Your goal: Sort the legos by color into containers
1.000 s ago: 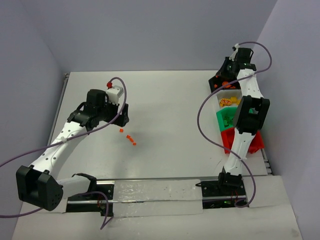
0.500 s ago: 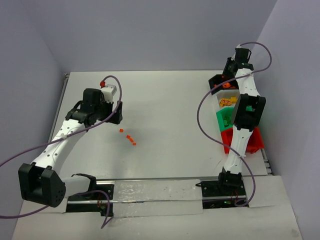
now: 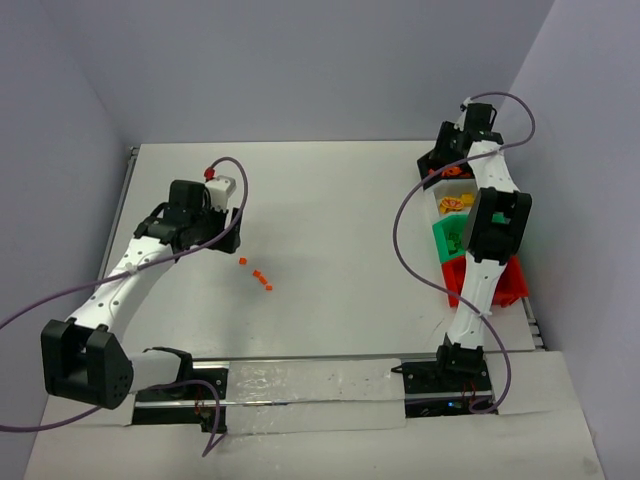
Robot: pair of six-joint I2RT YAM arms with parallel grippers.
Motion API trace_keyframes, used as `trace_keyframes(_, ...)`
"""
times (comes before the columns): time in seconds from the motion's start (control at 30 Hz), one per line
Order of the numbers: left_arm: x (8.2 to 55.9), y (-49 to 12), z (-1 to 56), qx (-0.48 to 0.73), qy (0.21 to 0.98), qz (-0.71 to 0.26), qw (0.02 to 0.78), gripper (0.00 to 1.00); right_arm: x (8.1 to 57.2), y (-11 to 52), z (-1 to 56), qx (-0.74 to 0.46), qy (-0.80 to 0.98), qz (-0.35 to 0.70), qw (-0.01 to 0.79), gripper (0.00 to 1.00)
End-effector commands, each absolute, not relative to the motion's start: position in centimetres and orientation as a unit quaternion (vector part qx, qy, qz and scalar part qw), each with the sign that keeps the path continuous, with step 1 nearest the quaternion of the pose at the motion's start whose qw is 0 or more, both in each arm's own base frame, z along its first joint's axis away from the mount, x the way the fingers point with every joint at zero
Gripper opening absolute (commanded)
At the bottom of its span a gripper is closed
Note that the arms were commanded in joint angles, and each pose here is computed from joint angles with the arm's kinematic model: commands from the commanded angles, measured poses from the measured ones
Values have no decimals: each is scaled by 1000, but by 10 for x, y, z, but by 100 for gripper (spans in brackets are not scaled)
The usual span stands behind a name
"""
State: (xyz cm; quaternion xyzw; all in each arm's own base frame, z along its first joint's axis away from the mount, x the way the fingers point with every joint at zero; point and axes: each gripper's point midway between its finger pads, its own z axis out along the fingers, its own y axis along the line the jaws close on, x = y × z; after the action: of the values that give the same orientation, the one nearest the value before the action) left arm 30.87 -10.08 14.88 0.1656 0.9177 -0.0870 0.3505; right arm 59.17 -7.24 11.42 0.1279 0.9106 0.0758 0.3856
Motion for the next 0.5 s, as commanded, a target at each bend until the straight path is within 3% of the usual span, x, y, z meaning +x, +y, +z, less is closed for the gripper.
trace_keyframes(0.0, 311, -98, 132, 174, 923, -79, 333, 73, 572, -10, 194, 57, 888, 135, 437, 60)
trace_keyframes(0.03, 311, -98, 125, 175, 927, -77, 323, 66, 567, -2, 195, 51, 888, 142, 434, 60)
trace_keyframes(0.13, 310, -98, 113, 180, 932, -78, 304, 60, 548, 31, 199, 25, 890, 166, 424, 61)
trace_keyframes(0.47, 313, -117, 80, 184, 945, -107, 247, 71, 496, 105, 182, -20, 899, 231, 371, 61)
